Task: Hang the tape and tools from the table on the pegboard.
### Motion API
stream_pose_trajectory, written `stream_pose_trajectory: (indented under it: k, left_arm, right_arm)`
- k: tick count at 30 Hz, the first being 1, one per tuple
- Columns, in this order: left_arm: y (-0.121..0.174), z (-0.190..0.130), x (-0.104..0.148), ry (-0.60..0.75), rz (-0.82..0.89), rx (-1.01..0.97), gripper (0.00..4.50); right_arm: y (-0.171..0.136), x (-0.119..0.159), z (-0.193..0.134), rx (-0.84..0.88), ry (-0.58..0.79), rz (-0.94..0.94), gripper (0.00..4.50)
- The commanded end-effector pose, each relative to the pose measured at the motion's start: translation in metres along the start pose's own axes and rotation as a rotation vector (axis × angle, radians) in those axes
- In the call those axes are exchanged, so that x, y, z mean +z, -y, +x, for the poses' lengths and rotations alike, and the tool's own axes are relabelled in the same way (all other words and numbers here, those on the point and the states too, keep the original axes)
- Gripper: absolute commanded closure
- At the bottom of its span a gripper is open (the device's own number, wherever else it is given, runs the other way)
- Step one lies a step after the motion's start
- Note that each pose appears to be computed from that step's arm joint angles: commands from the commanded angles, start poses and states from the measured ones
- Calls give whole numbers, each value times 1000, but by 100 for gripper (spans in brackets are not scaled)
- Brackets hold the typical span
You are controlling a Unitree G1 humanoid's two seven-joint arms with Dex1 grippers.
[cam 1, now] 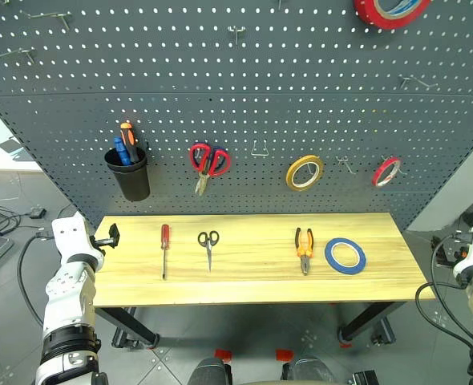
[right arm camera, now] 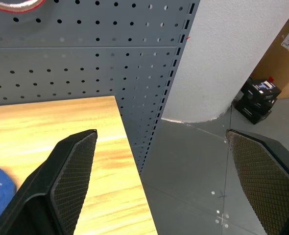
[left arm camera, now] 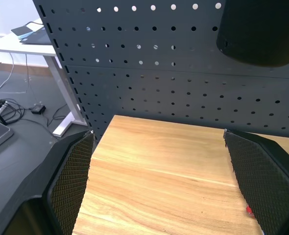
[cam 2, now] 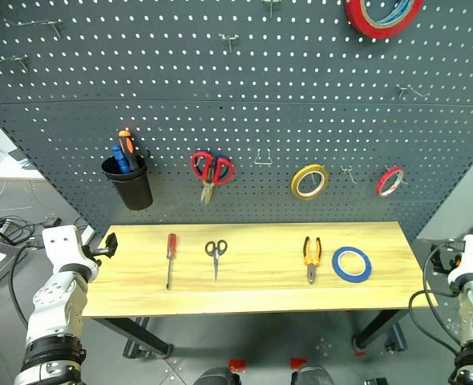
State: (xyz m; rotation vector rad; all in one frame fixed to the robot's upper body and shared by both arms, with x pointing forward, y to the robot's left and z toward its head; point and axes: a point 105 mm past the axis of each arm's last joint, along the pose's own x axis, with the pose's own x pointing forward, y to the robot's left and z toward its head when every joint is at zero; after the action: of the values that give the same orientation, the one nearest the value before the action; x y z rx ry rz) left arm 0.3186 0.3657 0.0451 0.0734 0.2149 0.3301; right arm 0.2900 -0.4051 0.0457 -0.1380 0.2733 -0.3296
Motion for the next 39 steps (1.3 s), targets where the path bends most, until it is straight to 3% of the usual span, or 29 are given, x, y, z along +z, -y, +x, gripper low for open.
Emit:
stream_pose_trajectory:
  k: [1,11,16,19,24,31,39]
  left_arm:
    - [-5,2,16,54,37,27,4]
    - [-9,-1,16,67,-18,41,4]
    - [-2,-5,30,123,20,-20,4]
    - [32,-9,57,210,230,-209,4]
    - [96,-24,93,307,365,-558,4]
    - [166,-56,85,230,388,-987,4]
    - [191,-69,80,205,427,-1161,4]
  right_arm:
    - [-1,18,3,0,68,3,0]
    - [-7,20,4,22,73,11,0]
    - [-32,25,-1,141,97,-29,0]
    - [-55,25,-8,254,100,-77,0]
    - [-97,34,-28,446,115,-138,0]
    - [-144,39,-53,648,44,-220,0]
    - [-164,30,-57,702,-69,-276,0]
